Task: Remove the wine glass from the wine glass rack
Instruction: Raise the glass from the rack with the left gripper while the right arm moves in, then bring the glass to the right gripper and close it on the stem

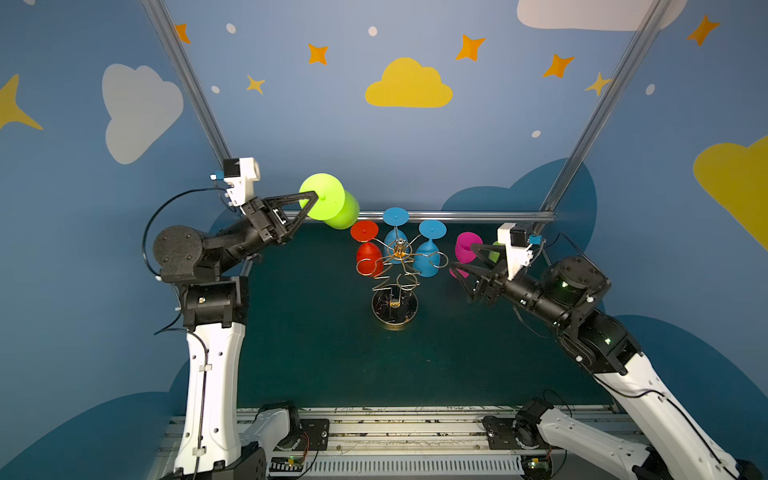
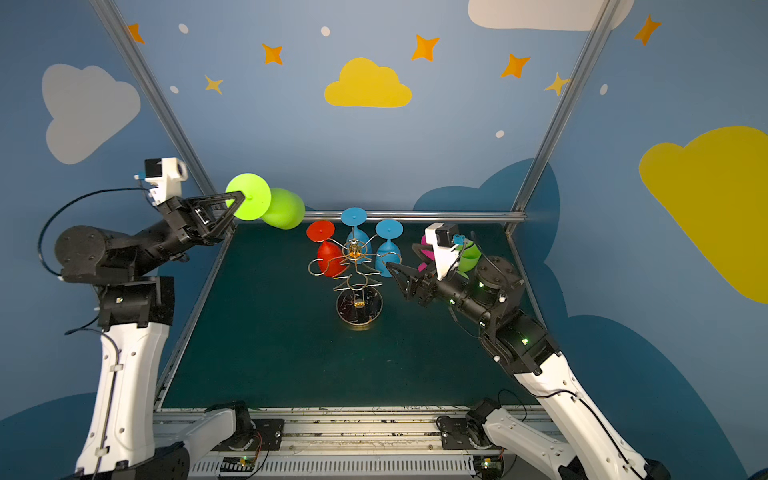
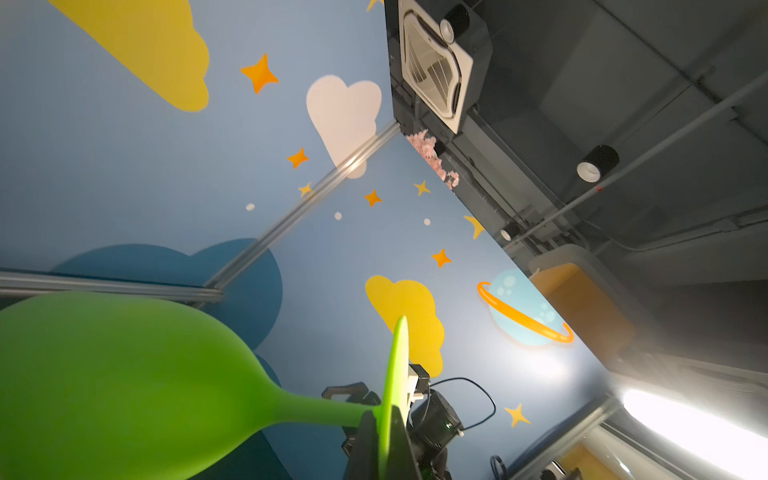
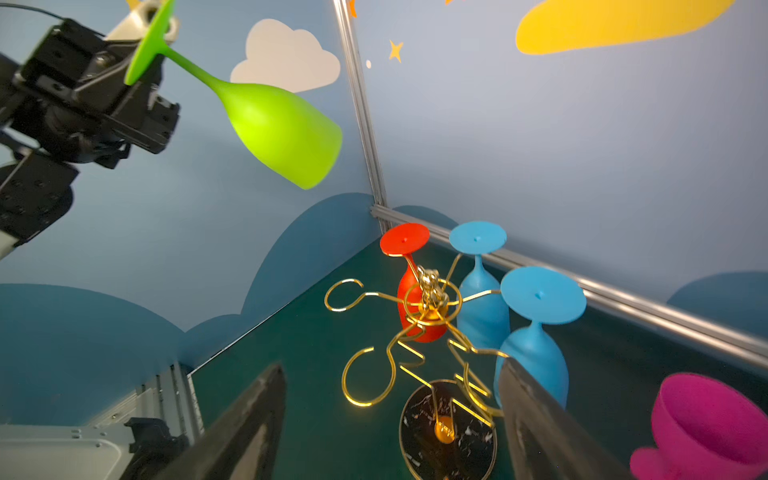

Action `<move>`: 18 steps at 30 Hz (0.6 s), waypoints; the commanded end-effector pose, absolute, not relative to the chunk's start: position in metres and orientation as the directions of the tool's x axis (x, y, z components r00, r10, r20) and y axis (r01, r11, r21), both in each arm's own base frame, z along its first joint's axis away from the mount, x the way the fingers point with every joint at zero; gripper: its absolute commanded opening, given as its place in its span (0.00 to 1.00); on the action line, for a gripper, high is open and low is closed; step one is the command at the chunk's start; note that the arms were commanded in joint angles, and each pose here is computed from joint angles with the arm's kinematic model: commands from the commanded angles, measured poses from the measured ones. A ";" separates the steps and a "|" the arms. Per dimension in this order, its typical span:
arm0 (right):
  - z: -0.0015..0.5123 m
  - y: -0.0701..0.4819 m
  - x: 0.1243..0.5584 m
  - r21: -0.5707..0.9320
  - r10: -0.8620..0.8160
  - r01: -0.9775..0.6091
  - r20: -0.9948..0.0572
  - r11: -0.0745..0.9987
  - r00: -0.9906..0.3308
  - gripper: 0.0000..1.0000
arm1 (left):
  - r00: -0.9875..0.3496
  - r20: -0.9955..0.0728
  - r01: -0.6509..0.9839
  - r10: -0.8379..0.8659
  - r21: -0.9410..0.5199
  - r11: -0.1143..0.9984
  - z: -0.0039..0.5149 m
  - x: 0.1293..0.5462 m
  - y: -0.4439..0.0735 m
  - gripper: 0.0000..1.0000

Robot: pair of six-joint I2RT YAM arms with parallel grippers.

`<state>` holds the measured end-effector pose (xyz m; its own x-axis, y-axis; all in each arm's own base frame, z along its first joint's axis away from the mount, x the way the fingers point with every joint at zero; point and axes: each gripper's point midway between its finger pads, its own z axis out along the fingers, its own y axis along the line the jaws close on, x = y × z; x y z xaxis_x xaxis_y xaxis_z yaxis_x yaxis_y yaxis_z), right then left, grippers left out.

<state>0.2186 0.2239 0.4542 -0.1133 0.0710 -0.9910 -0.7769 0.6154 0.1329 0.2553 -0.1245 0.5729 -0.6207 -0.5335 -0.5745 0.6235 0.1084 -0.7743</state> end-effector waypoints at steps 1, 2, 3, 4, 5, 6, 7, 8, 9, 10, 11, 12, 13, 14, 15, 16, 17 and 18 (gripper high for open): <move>0.487 0.226 0.212 -0.035 0.054 -0.807 -0.995 0.589 0.082 0.80 | -0.650 -0.604 0.662 -0.461 -0.748 0.046 0.581 0.246 -0.146 0.03; 0.490 0.227 0.211 -0.065 0.051 -0.808 -0.992 0.586 0.118 0.81 | -0.665 -0.599 0.659 -0.446 -0.752 0.028 0.580 0.247 -0.151 0.03; 0.493 0.229 0.209 -0.102 0.046 -0.812 -0.987 0.575 0.157 0.81 | -0.684 -0.588 0.648 -0.431 -0.761 0.009 0.577 0.251 -0.157 0.03; 0.494 0.231 0.209 -0.127 0.041 -0.813 -0.983 0.569 0.182 0.82 | -0.701 -0.579 0.639 -0.417 -0.769 -0.007 0.575 0.253 -0.162 0.03; 0.496 0.232 0.209 -0.150 0.037 -0.811 -0.978 0.566 0.207 0.82 | -0.717 -0.569 0.630 -0.401 -0.776 -0.025 0.573 0.254 -0.168 0.03; 0.497 0.235 0.210 -0.175 0.031 -0.811 -0.972 0.558 0.231 0.83 | -0.732 -0.562 0.622 -0.385 -0.782 -0.042 0.571 0.257 -0.173 0.03; 0.498 0.237 0.209 -0.201 0.025 -0.811 -0.966 0.550 0.256 0.83 | -0.742 -0.558 0.618 -0.372 -0.785 -0.055 0.570 0.257 -0.177 0.03; 0.498 0.240 0.209 -0.224 0.020 -0.812 -0.960 0.539 0.278 0.83 | -0.751 -0.555 0.614 -0.358 -0.787 -0.068 0.570 0.257 -0.182 0.03; 0.497 0.244 0.209 -0.248 0.011 -0.813 -0.954 0.527 0.298 0.84 | -0.760 -0.554 0.610 -0.341 -0.789 -0.079 0.570 0.257 -0.188 0.03; 0.497 0.246 0.210 -0.264 0.003 -0.812 -0.950 0.520 0.311 0.84 | -0.767 -0.552 0.606 -0.327 -0.791 -0.087 0.569 0.258 -0.192 0.03; 0.497 0.248 0.212 -0.280 -0.007 -0.810 -0.946 0.514 0.323 0.85 | -0.774 -0.553 0.605 -0.309 -0.790 -0.098 0.570 0.256 -0.197 0.03; 0.496 0.251 0.214 -0.294 -0.016 -0.808 -0.943 0.510 0.333 0.85 | -0.783 -0.550 0.598 -0.290 -0.795 -0.108 0.568 0.256 -0.202 0.03; 0.496 0.253 0.216 -0.303 -0.023 -0.806 -0.941 0.508 0.339 0.86 | -0.790 -0.547 0.593 -0.275 -0.797 -0.117 0.567 0.256 -0.207 0.03; 0.495 0.256 0.218 -0.313 -0.029 -0.804 -0.937 0.505 0.347 0.86 | -0.798 -0.544 0.586 -0.257 -0.800 -0.126 0.566 0.255 -0.212 0.03; 0.495 0.259 0.220 -0.327 -0.034 -0.804 -0.933 0.497 0.359 0.86 | -0.810 -0.535 0.574 -0.238 -0.808 -0.136 0.564 0.256 -0.218 0.03; 0.495 0.261 0.221 -0.339 -0.038 -0.803 -0.929 0.490 0.368 0.86 | -0.819 -0.527 0.563 -0.225 -0.814 -0.143 0.561 0.257 -0.222 0.03; 0.494 0.265 0.223 -0.345 -0.045 -0.806 -0.928 0.480 0.370 0.86 | -0.827 -0.520 0.554 -0.215 -0.819 -0.149 0.559 0.258 -0.225 0.03; 0.494 0.267 0.225 -0.347 -0.052 -0.808 -0.929 0.476 0.368 0.87 | -0.834 -0.512 0.544 -0.204 -0.825 -0.155 0.557 0.259 -0.229 0.03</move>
